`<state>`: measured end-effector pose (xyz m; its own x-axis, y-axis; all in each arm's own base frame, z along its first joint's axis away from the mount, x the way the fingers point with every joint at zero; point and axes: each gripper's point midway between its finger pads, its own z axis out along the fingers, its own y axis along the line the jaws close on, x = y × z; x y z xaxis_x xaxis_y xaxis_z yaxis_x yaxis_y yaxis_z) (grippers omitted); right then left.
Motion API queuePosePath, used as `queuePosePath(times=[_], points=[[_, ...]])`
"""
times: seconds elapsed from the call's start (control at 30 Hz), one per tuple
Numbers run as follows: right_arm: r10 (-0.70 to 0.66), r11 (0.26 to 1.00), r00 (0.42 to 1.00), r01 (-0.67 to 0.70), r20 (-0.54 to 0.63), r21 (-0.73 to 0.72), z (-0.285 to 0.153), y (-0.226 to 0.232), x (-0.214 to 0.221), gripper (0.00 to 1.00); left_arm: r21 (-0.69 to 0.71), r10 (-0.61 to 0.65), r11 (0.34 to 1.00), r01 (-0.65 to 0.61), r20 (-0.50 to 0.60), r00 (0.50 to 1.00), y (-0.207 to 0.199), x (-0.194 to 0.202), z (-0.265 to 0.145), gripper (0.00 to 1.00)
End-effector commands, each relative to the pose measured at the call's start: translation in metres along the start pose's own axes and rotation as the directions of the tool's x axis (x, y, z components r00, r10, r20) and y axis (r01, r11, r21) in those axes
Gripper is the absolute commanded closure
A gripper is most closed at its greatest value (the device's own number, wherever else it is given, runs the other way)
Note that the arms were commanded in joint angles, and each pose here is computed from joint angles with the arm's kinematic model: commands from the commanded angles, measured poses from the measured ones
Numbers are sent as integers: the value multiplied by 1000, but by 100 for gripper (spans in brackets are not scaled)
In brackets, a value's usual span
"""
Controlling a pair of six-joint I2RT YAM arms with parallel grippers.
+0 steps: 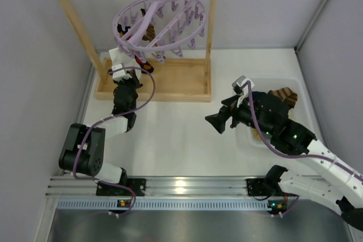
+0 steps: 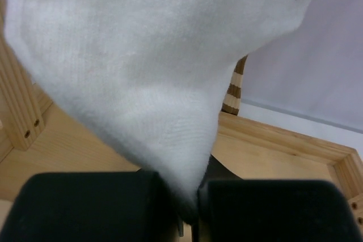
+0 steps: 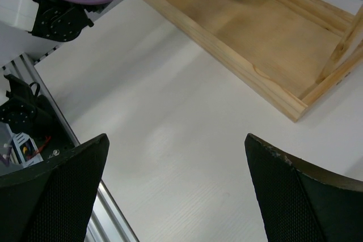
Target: Remove the socks clipped to the hanger
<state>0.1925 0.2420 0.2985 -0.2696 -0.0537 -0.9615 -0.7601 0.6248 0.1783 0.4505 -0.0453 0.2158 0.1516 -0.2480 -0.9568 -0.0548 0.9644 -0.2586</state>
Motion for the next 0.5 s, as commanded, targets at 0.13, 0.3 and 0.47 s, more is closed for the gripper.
queuePosePath(times=[0.13,0.3,0.47], points=[[72,991,979,-92,193,97,-19,-13,-45,0,-62,-35,997,35,-7,999,-46,1,-47,100],[104,978,964,-144,245,153,-36,-21,-59,0,27,-61,998,64,-90,994,-97,23,-85,100],[107,975,961,-152,256,162,-49,-21,-66,1,56,-40,997,49,-144,989,-135,29,-110,100]])
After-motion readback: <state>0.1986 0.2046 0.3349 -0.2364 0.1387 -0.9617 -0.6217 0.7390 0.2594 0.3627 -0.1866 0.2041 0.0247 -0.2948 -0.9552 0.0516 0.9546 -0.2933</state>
